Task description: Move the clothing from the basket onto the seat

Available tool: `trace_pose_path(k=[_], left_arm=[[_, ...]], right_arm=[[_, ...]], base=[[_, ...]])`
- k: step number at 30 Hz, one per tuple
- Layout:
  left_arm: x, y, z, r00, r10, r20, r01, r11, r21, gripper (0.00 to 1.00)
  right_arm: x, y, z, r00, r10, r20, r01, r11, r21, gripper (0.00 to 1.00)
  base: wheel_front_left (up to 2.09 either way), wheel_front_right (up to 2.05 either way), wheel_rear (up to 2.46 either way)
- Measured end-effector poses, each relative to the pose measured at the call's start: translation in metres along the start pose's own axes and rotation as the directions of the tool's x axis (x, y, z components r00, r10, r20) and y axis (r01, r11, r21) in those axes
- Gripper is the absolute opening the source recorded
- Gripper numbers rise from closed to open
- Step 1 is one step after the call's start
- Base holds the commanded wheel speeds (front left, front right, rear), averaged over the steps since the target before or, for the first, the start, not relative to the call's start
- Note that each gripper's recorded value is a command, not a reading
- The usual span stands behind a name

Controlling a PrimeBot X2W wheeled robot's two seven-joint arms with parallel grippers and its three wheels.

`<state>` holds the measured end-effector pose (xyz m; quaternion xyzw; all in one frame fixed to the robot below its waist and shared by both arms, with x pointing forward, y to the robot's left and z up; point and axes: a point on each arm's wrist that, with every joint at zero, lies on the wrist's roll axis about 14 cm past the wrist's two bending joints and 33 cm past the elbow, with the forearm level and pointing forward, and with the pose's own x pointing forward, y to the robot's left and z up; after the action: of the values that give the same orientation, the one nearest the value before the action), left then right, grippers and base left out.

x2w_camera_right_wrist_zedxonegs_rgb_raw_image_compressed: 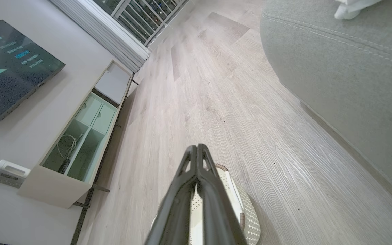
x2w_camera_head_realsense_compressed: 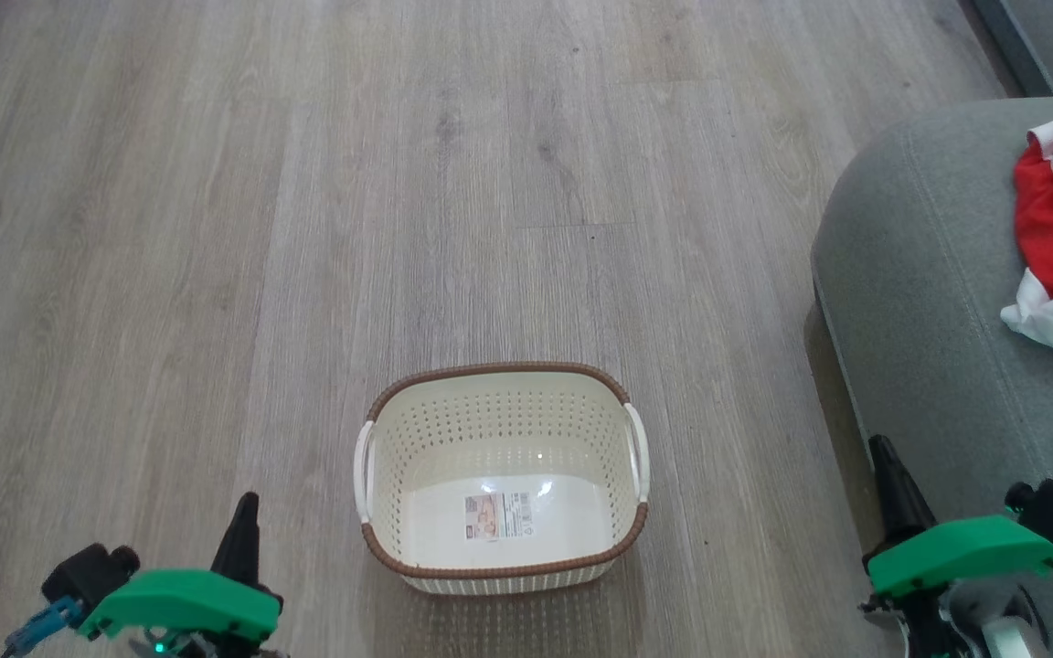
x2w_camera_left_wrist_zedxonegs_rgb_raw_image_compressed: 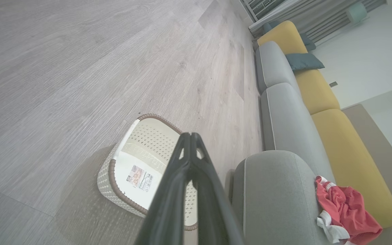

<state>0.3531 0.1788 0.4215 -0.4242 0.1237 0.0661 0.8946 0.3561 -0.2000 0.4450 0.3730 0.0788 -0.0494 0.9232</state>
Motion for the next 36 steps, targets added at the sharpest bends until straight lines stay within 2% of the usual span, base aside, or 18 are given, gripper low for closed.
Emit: trace_pose_path(k=[18,36], left_arm=[[0.003,-0.007,0.011,1.0,-0.025,0.013,0.027,0.981,-0.191,0.0],[0.004,-0.018,0.021,0.997,-0.07,0.028,0.075,0.925,-0.371,0.0]], right_arm=[[0.002,0.0,0.006,1.0,-0.007,0.006,0.005,0.976,0.22,0.0],[0.004,0.003,0.011,1.0,0.003,0.014,-0.008,0.903,0.43,0.0]], base=[[0.0,0.0,0.0],[0.0,0.0,0.0]])
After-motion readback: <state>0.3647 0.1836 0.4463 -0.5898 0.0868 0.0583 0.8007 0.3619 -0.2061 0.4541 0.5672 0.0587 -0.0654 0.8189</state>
